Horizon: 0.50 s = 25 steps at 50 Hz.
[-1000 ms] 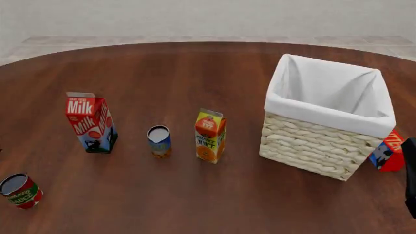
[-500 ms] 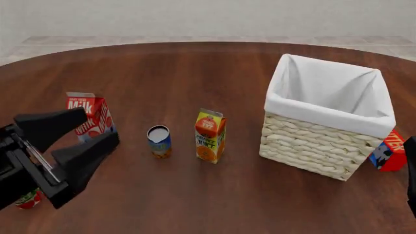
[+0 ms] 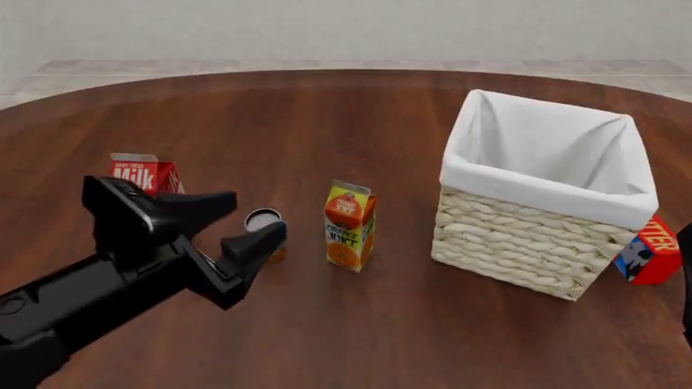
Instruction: Pick up the orange juice, and put it in the basket.
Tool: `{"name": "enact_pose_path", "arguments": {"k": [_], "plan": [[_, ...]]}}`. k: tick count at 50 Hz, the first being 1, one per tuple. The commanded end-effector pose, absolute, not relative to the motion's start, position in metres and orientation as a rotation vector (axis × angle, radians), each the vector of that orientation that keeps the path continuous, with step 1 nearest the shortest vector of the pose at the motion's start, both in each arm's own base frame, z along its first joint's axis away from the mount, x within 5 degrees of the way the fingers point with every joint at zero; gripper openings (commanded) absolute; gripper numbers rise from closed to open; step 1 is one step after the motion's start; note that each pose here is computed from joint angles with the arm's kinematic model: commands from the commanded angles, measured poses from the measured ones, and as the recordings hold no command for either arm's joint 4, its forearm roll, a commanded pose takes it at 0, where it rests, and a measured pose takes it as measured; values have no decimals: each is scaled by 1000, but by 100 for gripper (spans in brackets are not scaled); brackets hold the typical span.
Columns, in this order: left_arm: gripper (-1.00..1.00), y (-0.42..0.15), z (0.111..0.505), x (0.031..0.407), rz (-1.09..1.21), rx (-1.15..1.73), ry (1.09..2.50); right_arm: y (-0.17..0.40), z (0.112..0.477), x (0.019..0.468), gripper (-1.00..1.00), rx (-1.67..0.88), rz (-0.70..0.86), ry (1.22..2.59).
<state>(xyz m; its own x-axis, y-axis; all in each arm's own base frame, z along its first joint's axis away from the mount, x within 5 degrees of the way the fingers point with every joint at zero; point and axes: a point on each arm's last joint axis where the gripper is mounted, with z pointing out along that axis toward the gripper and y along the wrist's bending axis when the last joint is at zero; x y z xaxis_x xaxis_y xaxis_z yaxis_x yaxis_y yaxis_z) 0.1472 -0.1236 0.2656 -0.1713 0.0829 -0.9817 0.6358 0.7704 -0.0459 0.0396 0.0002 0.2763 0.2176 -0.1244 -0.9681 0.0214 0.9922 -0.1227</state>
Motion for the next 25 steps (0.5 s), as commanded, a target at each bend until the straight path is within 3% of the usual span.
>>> {"name": "enact_pose_path", "arguments": {"k": [1, 25], "plan": [[100, -132, 245, 163, -500, 586, 1727, 0, 278, 39, 100, -87, -89, 1345], [100, -155, 198, 190, -455, 659, 1783, 1, 277, 39, 100, -73, -66, 1342]]}}
